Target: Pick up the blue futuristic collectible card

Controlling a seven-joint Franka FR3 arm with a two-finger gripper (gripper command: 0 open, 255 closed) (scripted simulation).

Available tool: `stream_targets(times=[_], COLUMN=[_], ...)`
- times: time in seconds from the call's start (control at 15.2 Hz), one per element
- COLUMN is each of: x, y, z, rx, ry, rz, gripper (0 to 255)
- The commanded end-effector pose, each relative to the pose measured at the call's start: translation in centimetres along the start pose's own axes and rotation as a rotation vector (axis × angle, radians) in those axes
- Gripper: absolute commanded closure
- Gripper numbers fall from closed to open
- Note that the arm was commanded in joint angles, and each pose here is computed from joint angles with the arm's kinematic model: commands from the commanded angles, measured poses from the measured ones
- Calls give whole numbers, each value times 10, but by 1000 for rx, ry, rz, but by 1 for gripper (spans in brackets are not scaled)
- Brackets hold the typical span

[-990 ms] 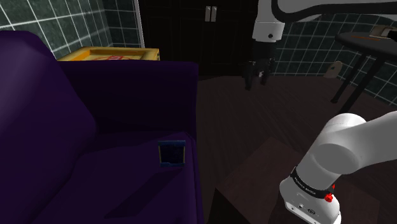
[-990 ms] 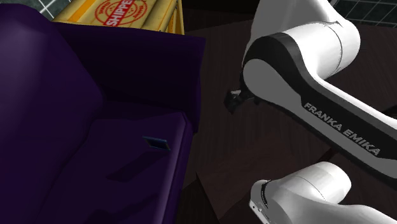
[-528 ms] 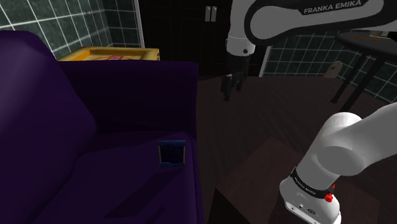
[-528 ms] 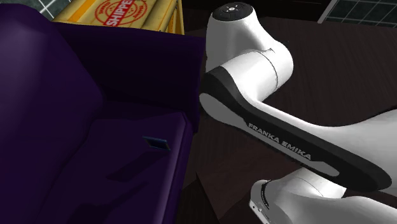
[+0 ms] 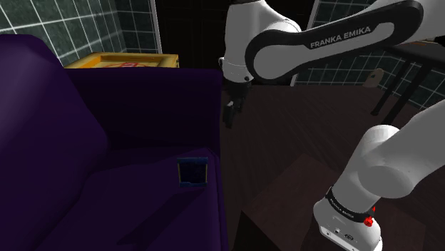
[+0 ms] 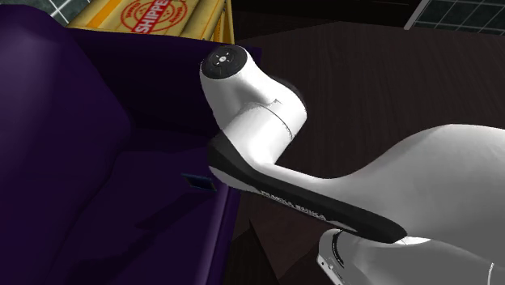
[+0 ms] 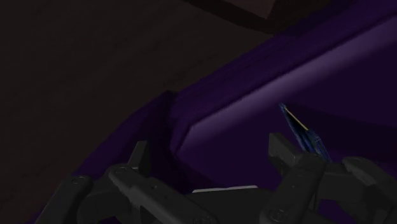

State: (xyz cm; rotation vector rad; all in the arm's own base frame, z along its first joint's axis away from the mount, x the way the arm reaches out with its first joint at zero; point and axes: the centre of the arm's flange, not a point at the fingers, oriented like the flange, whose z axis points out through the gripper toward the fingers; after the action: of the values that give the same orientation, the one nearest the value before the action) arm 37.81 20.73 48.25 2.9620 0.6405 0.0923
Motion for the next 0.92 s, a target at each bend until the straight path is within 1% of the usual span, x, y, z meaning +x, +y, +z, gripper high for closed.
stream_targets(times=[0.0, 0.46, 0.79, 0.86], x=[15, 47, 59, 60], y=[-26, -108, -169, -177], z=[10, 45, 73, 77], rx=[-20, -94, -146, -153], ry=[22, 90, 139, 146], rz=[-69, -303, -469, -491], gripper=[0, 0, 0, 0])
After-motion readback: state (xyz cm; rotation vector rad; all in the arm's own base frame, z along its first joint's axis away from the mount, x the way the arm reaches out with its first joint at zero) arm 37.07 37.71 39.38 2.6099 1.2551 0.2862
